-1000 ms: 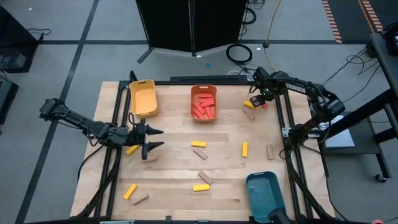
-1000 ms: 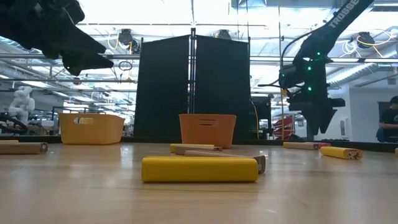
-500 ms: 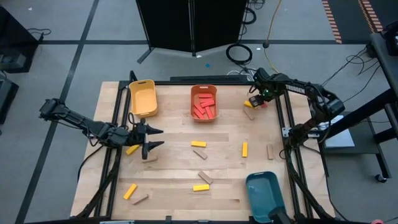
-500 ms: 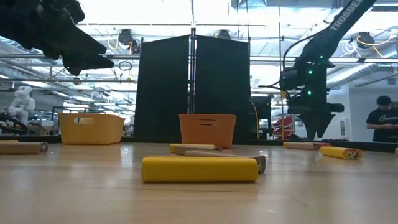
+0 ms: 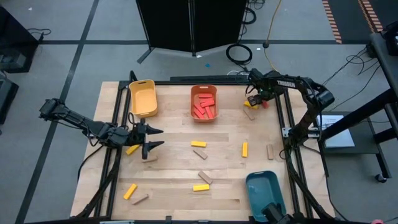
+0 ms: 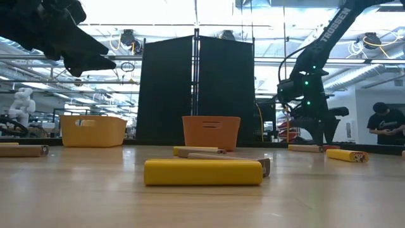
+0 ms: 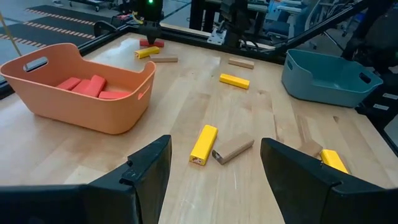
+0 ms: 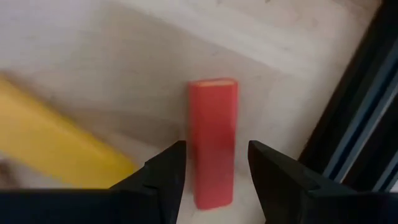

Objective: Sort blocks
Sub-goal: Put the orange block into the orange bin

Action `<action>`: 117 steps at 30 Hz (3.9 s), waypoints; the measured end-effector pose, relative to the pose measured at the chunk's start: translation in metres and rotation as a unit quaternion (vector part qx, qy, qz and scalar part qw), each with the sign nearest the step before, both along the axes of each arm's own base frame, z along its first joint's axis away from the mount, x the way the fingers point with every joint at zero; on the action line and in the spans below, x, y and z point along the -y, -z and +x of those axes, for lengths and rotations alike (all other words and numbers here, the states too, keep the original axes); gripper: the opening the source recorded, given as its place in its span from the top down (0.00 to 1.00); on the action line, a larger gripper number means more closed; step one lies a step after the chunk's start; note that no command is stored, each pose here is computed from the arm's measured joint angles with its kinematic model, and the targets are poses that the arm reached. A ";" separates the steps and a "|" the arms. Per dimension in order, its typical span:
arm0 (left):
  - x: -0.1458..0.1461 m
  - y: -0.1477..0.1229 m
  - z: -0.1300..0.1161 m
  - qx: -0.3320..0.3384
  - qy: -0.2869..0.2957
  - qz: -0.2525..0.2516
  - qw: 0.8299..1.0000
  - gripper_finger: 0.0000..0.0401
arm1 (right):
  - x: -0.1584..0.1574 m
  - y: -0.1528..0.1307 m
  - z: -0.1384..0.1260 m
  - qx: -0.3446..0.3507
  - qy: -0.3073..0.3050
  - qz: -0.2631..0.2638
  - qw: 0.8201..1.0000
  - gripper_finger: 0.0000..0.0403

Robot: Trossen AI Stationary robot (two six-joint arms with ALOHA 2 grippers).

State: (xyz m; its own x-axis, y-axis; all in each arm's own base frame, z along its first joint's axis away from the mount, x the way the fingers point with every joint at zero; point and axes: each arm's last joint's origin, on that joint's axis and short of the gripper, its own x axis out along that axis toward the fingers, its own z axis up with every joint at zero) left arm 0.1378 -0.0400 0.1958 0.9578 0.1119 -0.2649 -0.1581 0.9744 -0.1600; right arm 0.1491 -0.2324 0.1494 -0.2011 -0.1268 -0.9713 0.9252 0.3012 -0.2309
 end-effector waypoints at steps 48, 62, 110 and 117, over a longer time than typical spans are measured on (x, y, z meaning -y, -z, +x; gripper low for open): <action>-0.012 -0.049 0.008 0.034 -0.007 0.179 0.983 0.39 | 0.014 -0.035 0.018 0.048 -0.091 0.081 0.991 0.59; -0.012 -0.046 0.008 0.027 -0.007 0.157 0.987 0.39 | 0.031 0.003 0.010 0.006 -0.064 0.135 0.989 0.59; -0.012 -0.036 0.005 -0.020 -0.007 0.140 0.990 0.39 | 0.023 0.009 0.006 -0.003 -0.074 0.154 0.985 0.59; -0.012 -0.038 0.006 -0.009 -0.006 0.160 0.987 0.39 | 0.023 0.009 0.007 0.000 -0.074 0.151 0.986 0.59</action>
State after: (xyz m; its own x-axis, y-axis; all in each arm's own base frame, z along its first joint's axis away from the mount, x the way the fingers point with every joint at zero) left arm 0.1438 -0.0276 0.2343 0.9511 0.2047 -0.2314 -0.1707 0.9725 0.1587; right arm 0.1556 -0.2559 0.1405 -0.2030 0.1394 -0.9692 0.8656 0.4882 -0.1111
